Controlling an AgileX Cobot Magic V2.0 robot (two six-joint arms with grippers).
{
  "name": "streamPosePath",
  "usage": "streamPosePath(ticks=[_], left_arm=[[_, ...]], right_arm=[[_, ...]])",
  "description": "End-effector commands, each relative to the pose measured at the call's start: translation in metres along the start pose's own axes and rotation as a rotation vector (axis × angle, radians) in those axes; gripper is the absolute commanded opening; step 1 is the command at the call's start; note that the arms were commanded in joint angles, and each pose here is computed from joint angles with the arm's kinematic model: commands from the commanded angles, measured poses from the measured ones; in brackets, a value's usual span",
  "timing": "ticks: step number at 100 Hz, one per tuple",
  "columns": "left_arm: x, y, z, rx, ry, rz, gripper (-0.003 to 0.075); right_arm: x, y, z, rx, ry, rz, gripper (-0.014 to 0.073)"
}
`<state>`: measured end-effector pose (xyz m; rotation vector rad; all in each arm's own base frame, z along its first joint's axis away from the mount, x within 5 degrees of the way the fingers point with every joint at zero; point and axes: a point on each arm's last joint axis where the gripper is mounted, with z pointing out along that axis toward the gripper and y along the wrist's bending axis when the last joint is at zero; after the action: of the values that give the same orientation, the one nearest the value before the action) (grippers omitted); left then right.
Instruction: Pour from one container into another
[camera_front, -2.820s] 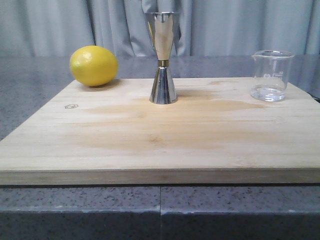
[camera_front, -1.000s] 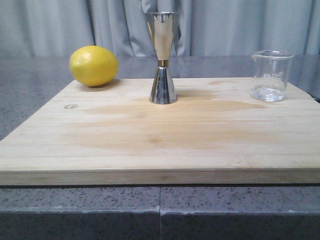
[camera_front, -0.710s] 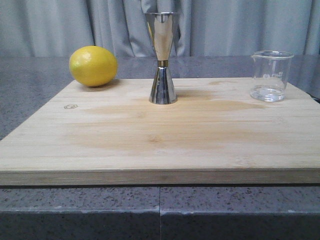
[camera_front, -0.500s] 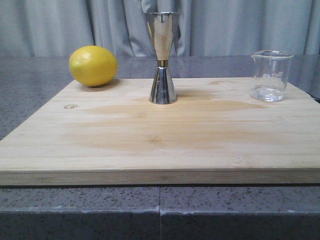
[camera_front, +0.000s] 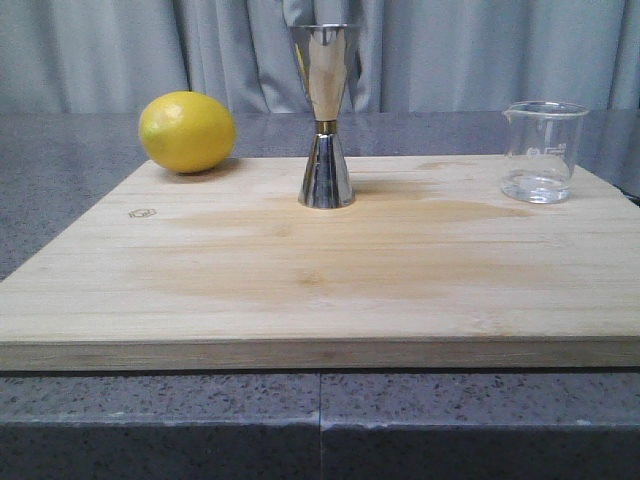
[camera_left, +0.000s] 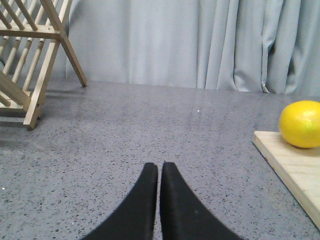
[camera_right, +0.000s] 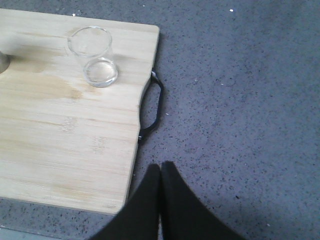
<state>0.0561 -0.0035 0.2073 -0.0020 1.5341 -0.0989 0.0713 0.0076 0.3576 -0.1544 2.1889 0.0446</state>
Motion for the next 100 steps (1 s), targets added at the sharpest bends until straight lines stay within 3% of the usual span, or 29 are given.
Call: streamPosePath(ticks=[1,27,44,68,96,100], left_arm=[[0.001,0.000,-0.001,0.012,-0.076,-0.005,-0.0019],[0.001,0.000,-0.001,0.012,-0.076,-0.005,-0.0019],[0.001,0.000,-0.001,0.012,-0.076,-0.005,-0.0019],[0.001,0.000,-0.001,0.012,-0.076,-0.005,-0.0019],[0.001,0.000,-0.001,0.012,-0.076,-0.005,-0.0019],[0.001,0.000,-0.001,0.012,-0.076,-0.005,-0.0019]], right_arm=[[-0.011,-0.002,-0.006,0.015,-0.086,-0.005,-0.0071],[0.001,-0.006,-0.017,0.061,-0.158,0.032,-0.0071],[0.025,-0.002,-0.016,0.051,-0.445,0.191,-0.0072],[0.087,-0.004,0.026,0.148,-0.667,0.248,-0.0071],[0.128,-0.006,0.069,0.127,-0.792,0.233,-0.0071],[0.130,-0.005,0.071,0.119,-0.759,0.235,-0.0071]])
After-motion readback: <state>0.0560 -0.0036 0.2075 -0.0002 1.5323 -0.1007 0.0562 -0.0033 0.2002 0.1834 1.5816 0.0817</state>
